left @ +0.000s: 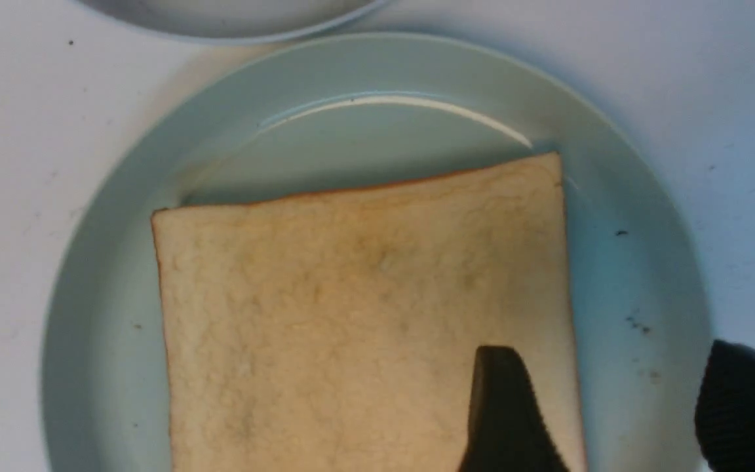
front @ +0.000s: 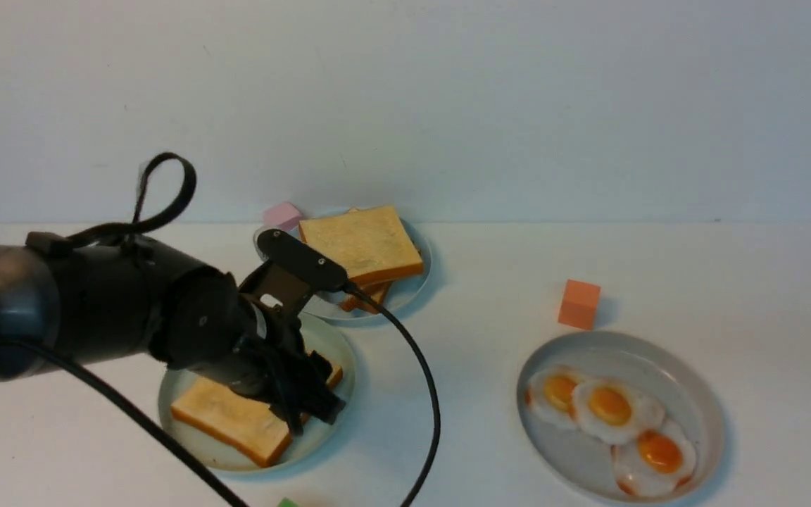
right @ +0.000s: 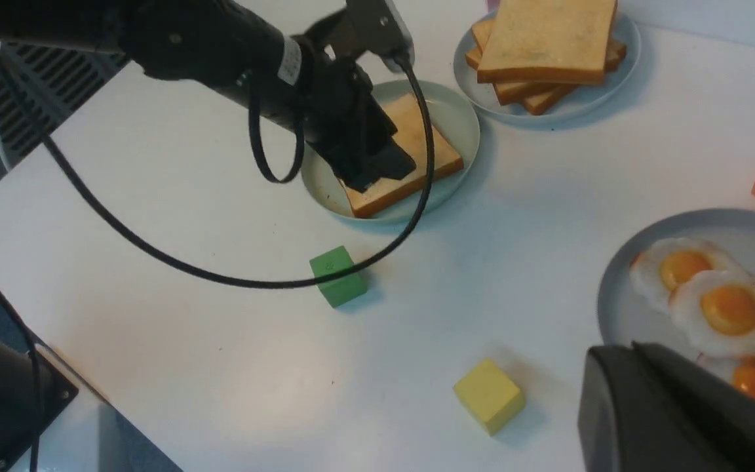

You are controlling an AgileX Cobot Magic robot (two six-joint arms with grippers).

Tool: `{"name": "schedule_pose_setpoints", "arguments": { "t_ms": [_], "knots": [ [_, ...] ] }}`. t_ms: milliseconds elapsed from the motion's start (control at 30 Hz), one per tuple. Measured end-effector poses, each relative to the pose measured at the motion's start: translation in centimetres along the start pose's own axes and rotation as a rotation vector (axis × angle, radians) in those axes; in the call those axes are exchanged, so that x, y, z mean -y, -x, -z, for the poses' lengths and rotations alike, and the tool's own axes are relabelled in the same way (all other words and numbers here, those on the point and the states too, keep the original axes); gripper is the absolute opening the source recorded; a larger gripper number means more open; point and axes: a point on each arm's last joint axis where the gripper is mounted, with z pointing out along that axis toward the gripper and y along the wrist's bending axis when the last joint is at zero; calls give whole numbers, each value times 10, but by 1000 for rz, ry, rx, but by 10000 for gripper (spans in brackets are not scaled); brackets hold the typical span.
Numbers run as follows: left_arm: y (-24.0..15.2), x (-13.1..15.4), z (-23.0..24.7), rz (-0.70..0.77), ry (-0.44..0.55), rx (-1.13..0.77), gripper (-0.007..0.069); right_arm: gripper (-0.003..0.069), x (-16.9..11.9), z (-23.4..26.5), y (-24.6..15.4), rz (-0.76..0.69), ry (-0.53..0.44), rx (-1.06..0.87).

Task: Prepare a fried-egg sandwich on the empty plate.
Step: Use the left arm to put a slice of bread into the empty plate in the middle, then use the right arm to grab a fried egg

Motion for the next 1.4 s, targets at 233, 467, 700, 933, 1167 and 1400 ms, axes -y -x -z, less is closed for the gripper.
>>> {"name": "schedule_pose_setpoints", "arguments": {
  "t_ms": [233,467,700,933,1167,1400],
  "knots": [
    [23,5,130,173,-78,358,227,51,30,-59,8,-19,-60,-216],
    [-24,15,241,193,-133,630,-13,69,73,-144,-1,36,-100,-459],
    [-114,27,270,185,-142,791,-13,225,113,-211,-28,128,-168,-628],
    [-146,31,266,187,-143,852,-13,569,135,-253,-34,168,-193,-687],
    [-146,30,266,188,-142,856,-13,667,157,-292,-43,226,-210,-764],
    [-145,30,266,186,-140,857,-13,629,162,-306,-53,260,-188,-805]
  ]
}}
